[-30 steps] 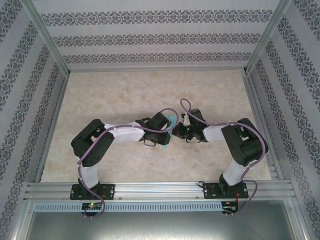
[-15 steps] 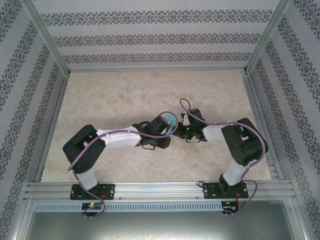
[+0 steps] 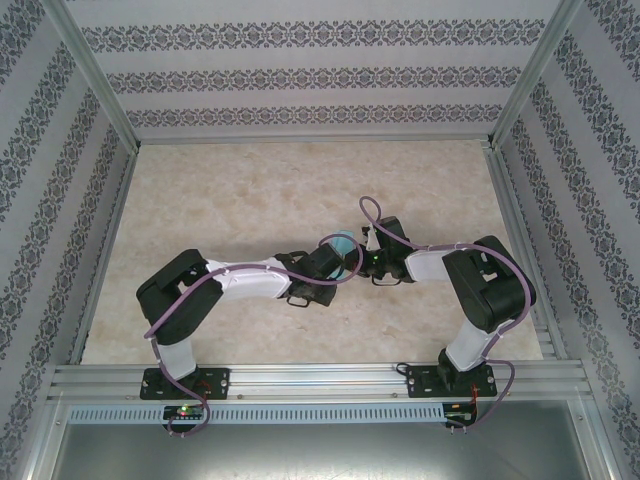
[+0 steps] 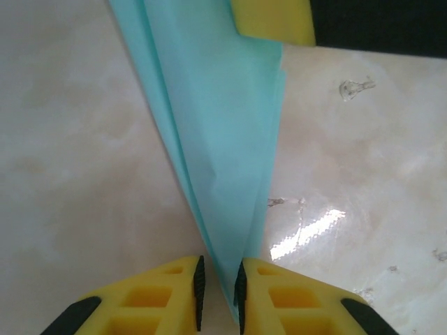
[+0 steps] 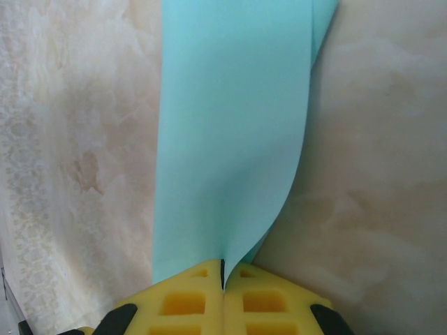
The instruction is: Fold a paper plane with a square sheet of paper (pick it up from the middle)
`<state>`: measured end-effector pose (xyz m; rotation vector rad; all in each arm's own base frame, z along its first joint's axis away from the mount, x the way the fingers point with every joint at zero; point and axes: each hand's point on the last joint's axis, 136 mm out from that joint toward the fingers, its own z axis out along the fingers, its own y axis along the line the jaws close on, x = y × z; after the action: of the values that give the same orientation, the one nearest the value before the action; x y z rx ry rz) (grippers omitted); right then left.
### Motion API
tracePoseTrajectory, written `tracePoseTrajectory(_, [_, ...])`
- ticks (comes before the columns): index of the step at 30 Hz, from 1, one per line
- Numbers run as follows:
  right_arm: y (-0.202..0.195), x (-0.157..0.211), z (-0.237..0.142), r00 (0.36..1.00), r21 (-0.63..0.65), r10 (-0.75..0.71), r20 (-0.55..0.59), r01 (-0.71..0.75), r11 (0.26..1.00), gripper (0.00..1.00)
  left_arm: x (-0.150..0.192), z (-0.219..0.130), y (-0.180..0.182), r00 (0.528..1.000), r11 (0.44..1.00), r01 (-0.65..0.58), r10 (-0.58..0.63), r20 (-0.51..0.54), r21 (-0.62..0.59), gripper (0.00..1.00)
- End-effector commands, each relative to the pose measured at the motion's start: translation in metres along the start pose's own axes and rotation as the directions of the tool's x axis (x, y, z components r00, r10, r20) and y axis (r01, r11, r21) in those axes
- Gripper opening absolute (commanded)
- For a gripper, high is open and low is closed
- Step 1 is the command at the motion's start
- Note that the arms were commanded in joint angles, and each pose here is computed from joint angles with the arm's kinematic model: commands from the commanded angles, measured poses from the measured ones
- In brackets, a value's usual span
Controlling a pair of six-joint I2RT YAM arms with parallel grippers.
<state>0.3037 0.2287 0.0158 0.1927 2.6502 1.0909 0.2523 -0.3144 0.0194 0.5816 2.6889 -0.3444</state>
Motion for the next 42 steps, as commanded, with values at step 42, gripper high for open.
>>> tracePoseTrajectory(42, [-0.025, 0.003, 0.012, 1.000, 0.097, -0.014, -0.009, 0.015, 0.995, 0.00, 0.019, -0.007, -0.014, 0.947, 0.943, -0.317, 0.310, -0.082, -0.097, 0.32])
